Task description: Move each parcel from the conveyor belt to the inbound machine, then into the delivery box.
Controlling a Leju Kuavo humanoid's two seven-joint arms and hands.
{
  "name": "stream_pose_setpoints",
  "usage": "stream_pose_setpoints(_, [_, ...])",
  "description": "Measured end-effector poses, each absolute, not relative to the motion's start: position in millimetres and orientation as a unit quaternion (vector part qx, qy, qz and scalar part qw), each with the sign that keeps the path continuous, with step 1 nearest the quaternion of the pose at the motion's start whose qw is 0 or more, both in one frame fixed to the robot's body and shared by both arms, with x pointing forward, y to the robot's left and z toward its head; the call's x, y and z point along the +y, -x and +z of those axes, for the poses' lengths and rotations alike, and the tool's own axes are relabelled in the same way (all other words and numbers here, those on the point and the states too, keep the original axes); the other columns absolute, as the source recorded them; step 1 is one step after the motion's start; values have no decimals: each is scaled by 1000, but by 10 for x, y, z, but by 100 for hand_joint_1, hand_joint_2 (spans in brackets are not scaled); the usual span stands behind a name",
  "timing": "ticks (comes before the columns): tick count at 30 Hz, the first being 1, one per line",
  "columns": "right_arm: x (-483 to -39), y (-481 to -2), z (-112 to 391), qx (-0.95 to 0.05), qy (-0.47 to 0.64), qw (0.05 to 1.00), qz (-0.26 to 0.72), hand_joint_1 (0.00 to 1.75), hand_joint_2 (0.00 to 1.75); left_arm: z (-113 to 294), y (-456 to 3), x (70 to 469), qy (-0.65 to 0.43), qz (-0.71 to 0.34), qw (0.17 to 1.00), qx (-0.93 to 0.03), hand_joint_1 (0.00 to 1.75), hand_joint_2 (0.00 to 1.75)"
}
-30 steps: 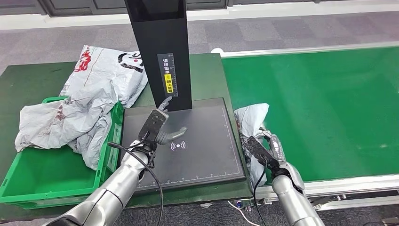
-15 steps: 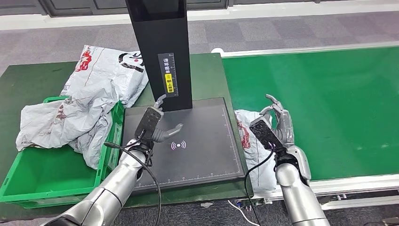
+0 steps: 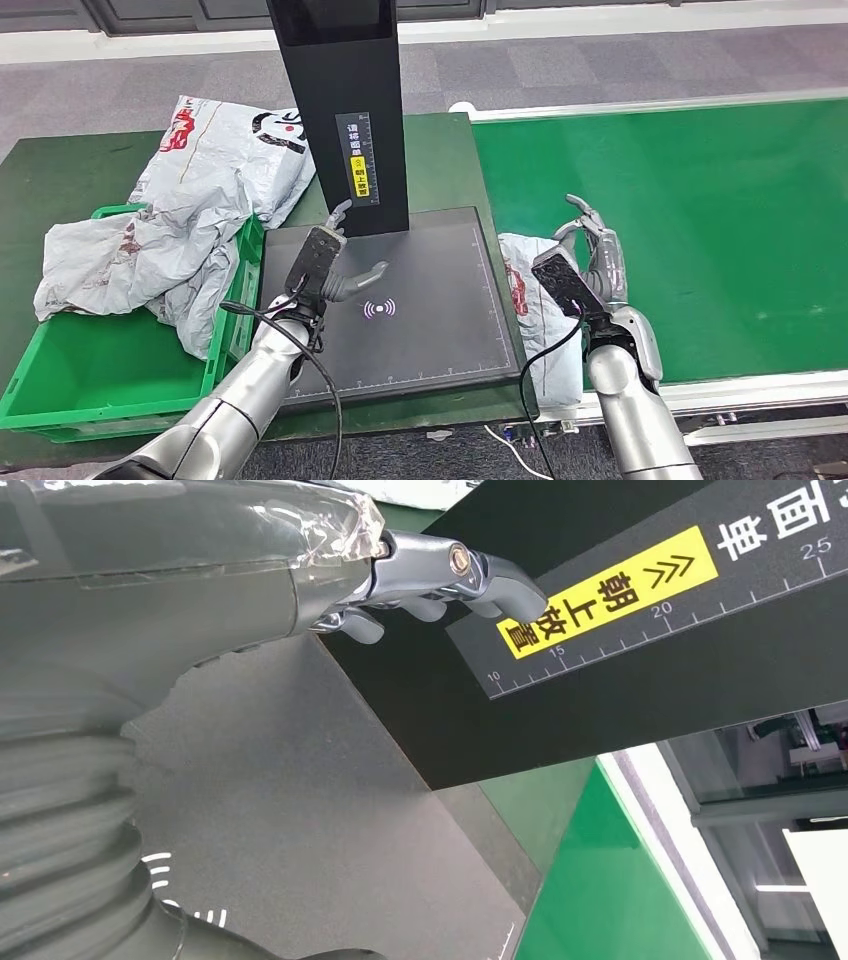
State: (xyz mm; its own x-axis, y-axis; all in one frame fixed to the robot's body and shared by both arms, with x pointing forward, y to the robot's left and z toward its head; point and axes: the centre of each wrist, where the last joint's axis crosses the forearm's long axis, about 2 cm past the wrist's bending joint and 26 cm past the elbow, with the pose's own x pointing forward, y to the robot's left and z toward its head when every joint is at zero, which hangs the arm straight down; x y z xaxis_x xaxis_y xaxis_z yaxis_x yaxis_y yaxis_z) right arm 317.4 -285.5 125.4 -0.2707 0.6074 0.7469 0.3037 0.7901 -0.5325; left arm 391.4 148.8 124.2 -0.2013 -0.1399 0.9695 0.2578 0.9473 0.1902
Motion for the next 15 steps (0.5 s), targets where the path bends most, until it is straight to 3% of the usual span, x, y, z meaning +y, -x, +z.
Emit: stream_pose_setpoints(15, [-2845,-3177,1268,-794,289,518,134,175,175,1243,-3919,1503,33,-148,630,-761,0,175])
